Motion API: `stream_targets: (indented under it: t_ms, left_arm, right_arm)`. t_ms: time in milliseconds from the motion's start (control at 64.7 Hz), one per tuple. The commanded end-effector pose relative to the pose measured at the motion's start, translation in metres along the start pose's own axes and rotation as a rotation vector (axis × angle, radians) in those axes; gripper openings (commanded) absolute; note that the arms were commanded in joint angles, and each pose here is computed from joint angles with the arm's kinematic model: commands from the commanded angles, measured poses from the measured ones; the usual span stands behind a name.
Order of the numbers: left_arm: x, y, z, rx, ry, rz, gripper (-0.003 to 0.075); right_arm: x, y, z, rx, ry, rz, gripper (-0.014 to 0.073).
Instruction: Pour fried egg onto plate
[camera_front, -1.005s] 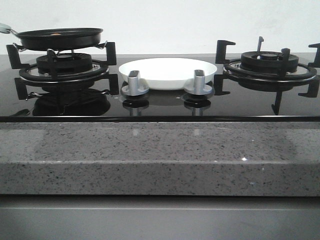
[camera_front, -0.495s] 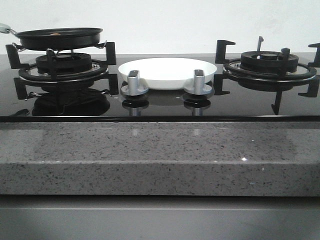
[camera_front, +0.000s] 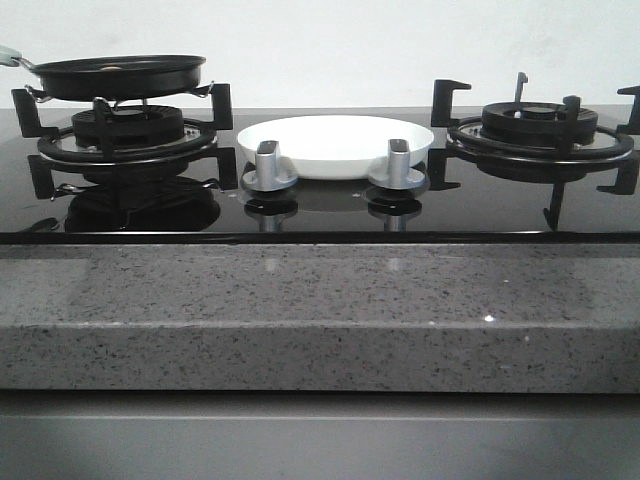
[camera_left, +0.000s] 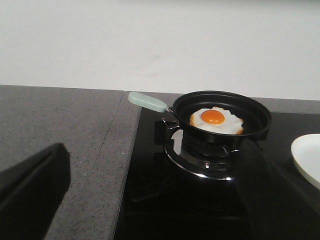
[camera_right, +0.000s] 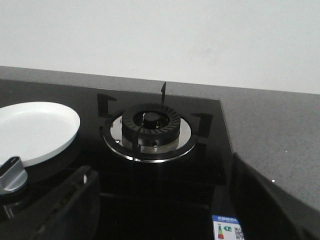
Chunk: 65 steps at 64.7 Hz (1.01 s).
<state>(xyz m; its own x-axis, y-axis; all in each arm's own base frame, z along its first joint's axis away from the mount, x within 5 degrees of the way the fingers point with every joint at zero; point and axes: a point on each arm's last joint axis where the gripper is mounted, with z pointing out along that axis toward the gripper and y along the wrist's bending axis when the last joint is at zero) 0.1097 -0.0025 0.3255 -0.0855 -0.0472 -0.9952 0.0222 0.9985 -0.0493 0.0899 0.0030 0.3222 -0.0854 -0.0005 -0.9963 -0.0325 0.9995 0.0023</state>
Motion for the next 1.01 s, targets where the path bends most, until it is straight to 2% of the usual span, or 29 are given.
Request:
stream_targets:
  t_ms: [0, 186, 433, 526, 681, 990]
  left_arm:
    - [-0.019, 0.000, -0.001, -0.005, -0.116, -0.007, 0.0662]
    - [-0.019, 0.000, -0.001, -0.005, -0.116, -0.007, 0.0662]
    - [-0.020, 0.000, -0.001, -0.005, -0.124, -0.007, 0.0662]
    - [-0.021, 0.000, -0.001, -0.006, -0.131, -0.007, 0.0662]
    - [-0.021, 0.000, -0.001, -0.006, -0.133, -0.007, 0.0662]
    - [-0.021, 0.000, -0.001, -0.006, -0.133, -0.007, 0.0662]
  right_arm:
    - [-0.020, -0.002, 0.004, 0.018, -0.108, 0.000, 0.0561]
    - [-0.043, 0.000, 0.035, -0.005, 0.038, 0.010, 0.0561]
    - [-0.078, 0.021, 0.103, -0.131, 0.232, 0.003, 0.0561]
    - [-0.088, 0.035, 0.131, -0.186, 0.296, -0.024, 0.0540]
    - [-0.100, 0.056, 0.179, -0.248, 0.392, -0.058, 0.0443]
    - [-0.124, 0.074, 0.255, -0.334, 0.616, -0.200, 0.0433]
